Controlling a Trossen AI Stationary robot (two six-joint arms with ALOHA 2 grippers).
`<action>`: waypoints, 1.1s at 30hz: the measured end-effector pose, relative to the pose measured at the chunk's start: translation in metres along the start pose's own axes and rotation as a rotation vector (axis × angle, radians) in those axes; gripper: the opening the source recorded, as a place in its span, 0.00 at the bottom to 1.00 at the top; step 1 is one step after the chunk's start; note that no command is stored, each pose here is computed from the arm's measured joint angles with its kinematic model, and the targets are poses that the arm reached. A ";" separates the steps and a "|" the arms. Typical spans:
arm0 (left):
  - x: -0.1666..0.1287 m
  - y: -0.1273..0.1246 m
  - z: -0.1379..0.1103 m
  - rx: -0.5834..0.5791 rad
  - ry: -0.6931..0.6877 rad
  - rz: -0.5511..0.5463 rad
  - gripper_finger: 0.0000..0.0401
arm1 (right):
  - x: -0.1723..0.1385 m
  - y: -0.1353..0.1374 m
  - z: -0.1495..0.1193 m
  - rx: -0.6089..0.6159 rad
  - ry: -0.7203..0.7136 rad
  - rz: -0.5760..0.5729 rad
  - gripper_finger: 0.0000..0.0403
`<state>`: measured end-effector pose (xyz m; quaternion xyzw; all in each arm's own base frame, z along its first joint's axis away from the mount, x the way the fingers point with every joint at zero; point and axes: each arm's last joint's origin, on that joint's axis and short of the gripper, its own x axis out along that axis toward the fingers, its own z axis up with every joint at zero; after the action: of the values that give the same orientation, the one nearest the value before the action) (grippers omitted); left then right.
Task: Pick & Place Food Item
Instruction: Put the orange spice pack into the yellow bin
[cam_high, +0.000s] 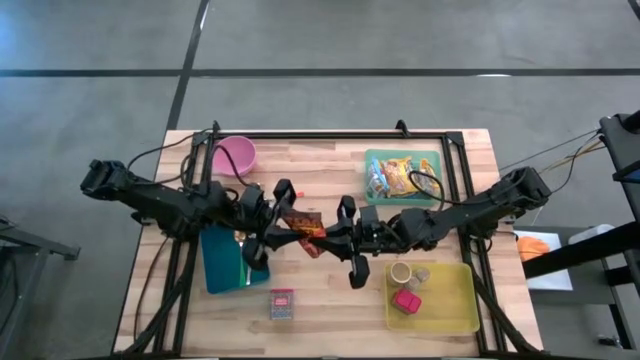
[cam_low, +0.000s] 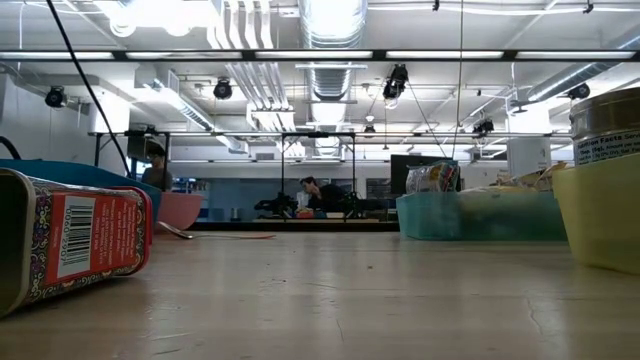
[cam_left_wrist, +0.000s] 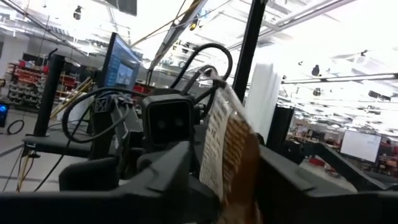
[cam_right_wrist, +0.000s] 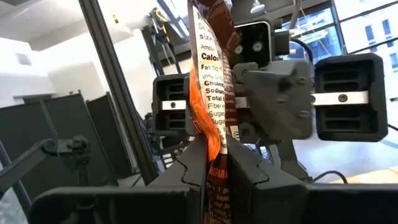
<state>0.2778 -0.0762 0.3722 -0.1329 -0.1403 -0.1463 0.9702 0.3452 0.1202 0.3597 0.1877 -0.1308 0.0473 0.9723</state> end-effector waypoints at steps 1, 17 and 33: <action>0.000 0.000 0.000 0.008 0.001 -0.006 0.36 | 0.000 0.000 0.000 0.000 0.001 -0.001 0.07; -0.001 -0.001 0.000 -0.153 0.028 -0.032 0.04 | 0.000 0.000 -0.002 -0.004 0.017 -0.003 0.07; -0.032 -0.003 0.010 -0.363 0.259 0.054 0.04 | 0.005 -0.007 -0.005 0.206 0.236 -0.128 0.44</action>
<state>0.2451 -0.0679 0.3718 -0.2891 0.0175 -0.1592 0.9438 0.3520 0.1162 0.3537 0.2876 0.0020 0.0203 0.9575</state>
